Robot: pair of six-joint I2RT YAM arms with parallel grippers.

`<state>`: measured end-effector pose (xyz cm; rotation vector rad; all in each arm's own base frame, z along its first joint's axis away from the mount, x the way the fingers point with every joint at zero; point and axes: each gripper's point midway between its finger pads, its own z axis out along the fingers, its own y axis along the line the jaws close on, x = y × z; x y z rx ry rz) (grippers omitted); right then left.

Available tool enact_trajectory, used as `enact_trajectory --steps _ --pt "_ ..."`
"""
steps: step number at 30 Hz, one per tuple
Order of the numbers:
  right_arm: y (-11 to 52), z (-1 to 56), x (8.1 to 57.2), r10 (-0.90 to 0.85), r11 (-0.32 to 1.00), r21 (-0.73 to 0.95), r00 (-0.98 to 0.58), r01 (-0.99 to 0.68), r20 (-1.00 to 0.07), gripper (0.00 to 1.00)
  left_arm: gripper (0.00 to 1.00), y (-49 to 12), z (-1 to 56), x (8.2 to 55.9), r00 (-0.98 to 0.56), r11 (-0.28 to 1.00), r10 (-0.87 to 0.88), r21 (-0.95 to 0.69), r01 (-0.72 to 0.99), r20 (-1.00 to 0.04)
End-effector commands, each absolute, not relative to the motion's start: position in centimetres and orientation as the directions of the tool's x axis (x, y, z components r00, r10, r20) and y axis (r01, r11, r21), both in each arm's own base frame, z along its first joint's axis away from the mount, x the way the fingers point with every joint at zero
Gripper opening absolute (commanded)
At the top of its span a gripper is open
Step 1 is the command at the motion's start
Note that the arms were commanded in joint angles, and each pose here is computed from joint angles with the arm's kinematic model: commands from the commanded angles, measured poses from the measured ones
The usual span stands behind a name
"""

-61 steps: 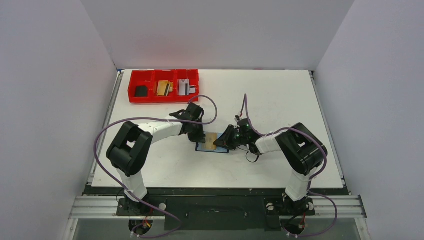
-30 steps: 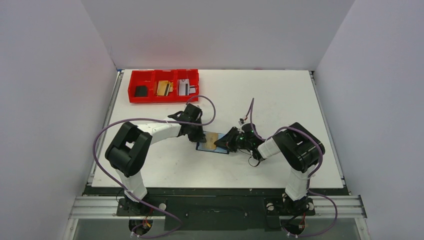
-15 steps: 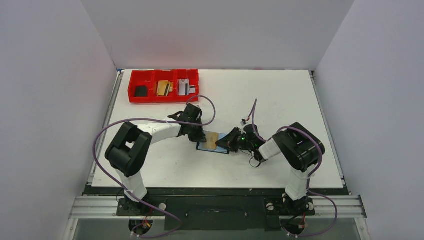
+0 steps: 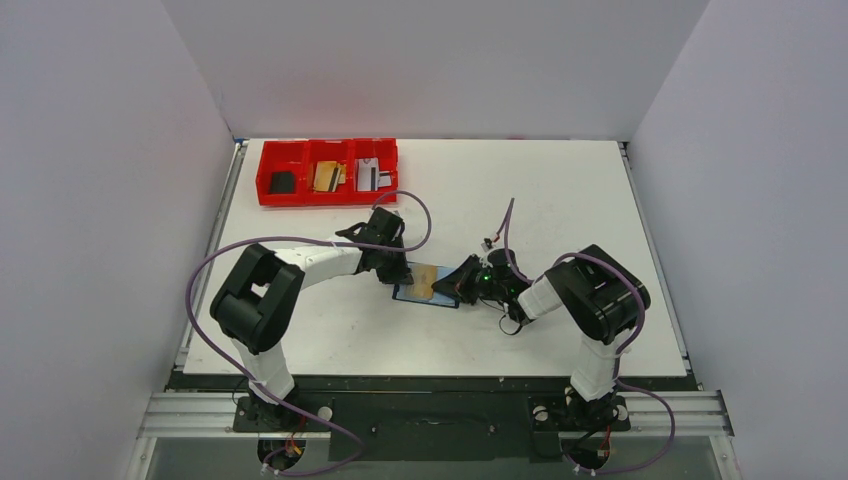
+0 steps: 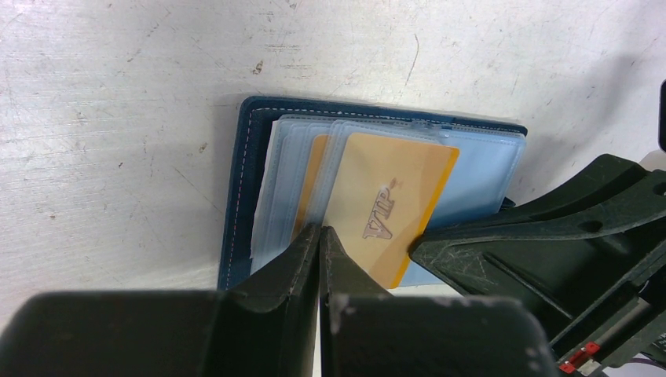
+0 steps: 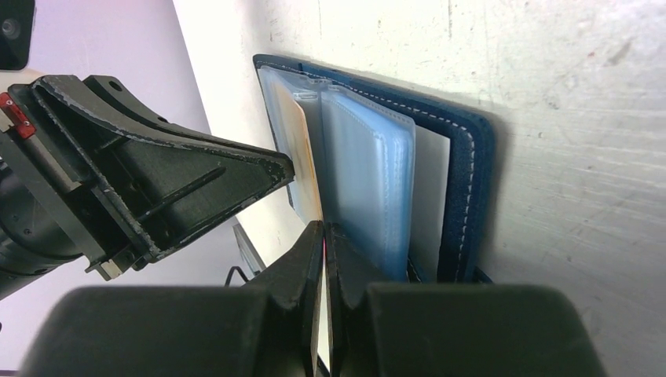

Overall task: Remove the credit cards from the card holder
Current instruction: Remove the credit card from the card holder.

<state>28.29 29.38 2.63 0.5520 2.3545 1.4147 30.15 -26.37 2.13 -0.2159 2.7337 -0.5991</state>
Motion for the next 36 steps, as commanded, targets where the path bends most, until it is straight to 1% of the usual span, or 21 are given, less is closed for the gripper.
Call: enact_trajectory --steps 1,7,28,36 --pt "29.2 4.2 29.3 0.487 0.441 0.895 -0.857 0.072 -0.171 0.00 0.00 -22.0 -3.2 26.4 -0.966 0.963 -0.185 -0.231 -0.142 -0.180" --pt "28.1 3.6 29.2 0.474 0.508 0.858 -0.855 0.068 -0.213 0.00 0.00 -21.4 -3.4 26.2 -0.964 0.962 -0.196 -0.226 -0.153 -0.179" --pt "26.3 3.7 28.8 0.466 0.564 0.823 -0.848 0.066 -0.251 0.00 0.00 -21.0 -3.2 26.3 -0.962 0.961 -0.202 -0.228 -0.158 -0.185" --pt "25.8 4.0 28.6 0.462 0.576 0.815 -0.847 0.061 -0.263 0.00 0.00 -21.3 -2.2 26.9 -0.959 0.959 -0.199 -0.242 -0.148 -0.203"
